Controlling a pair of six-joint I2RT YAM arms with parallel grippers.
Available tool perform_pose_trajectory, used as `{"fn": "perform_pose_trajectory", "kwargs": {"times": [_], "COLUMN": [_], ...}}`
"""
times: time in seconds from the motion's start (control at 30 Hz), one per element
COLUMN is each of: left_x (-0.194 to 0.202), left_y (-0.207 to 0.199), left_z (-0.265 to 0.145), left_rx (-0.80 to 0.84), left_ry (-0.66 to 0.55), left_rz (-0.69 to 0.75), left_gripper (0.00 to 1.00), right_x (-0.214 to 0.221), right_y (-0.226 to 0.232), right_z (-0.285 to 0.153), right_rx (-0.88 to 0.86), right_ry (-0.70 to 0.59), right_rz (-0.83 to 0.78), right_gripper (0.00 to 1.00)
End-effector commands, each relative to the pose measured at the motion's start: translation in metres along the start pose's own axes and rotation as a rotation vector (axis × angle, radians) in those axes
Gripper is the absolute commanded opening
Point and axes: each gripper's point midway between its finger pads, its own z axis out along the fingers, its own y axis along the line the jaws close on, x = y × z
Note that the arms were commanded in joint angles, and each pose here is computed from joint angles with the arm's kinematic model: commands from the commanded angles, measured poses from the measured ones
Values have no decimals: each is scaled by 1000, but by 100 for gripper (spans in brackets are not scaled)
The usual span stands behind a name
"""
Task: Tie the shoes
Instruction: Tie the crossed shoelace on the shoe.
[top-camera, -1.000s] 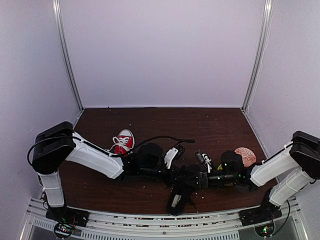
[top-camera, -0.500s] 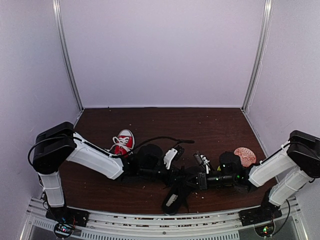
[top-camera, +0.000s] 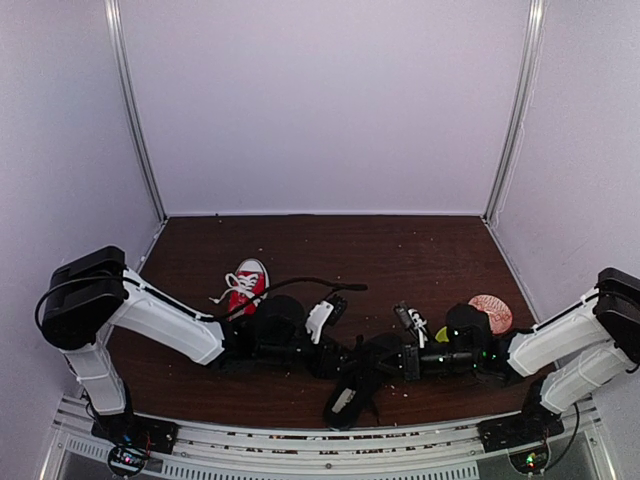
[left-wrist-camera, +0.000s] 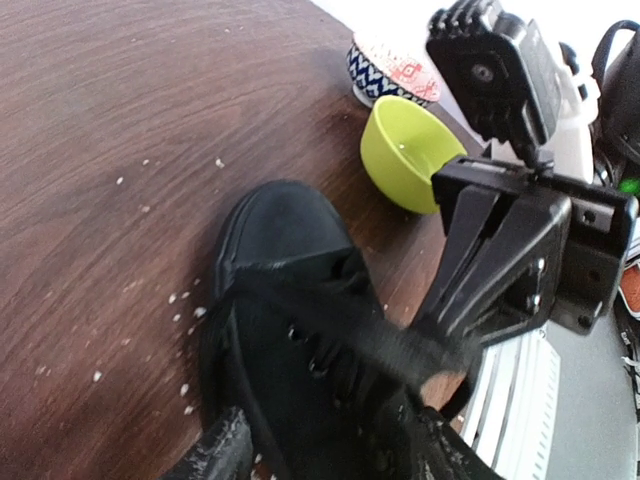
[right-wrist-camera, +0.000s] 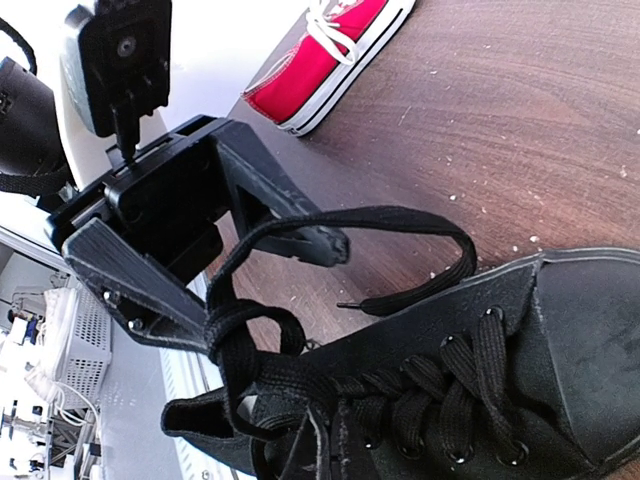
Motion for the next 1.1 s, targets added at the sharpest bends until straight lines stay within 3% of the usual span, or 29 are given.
{"fn": "perform_pose_trajectory", "kwargs": {"times": [0.0,0.3,0.43,0.73,1.07], "left_x": [-14,-51,-54,-51,-43], "left_y": [-7,-33,-25,-23,-20], "left_z": [-14,-22,-9,14,31], "left_rx": [19,100,29,37,56], "left_ry": [-70,-160,-109,-51,8], "left_rz": [-7,-112,-156,-211,-264], "left_gripper": [57,54,55,58,52], "right_x": [2,5,5,6,6], "right_y": [-5,-8,-9,-10,-10], "right_z": [-3,-3,-2,-2,-2], "right_rx": [44,57,62,70,72], "right_ry": [6,16,24,29,29], "right_rz": [-30,-33,-37,-43,-46], "right_gripper": [0,0,0,0,0]}}
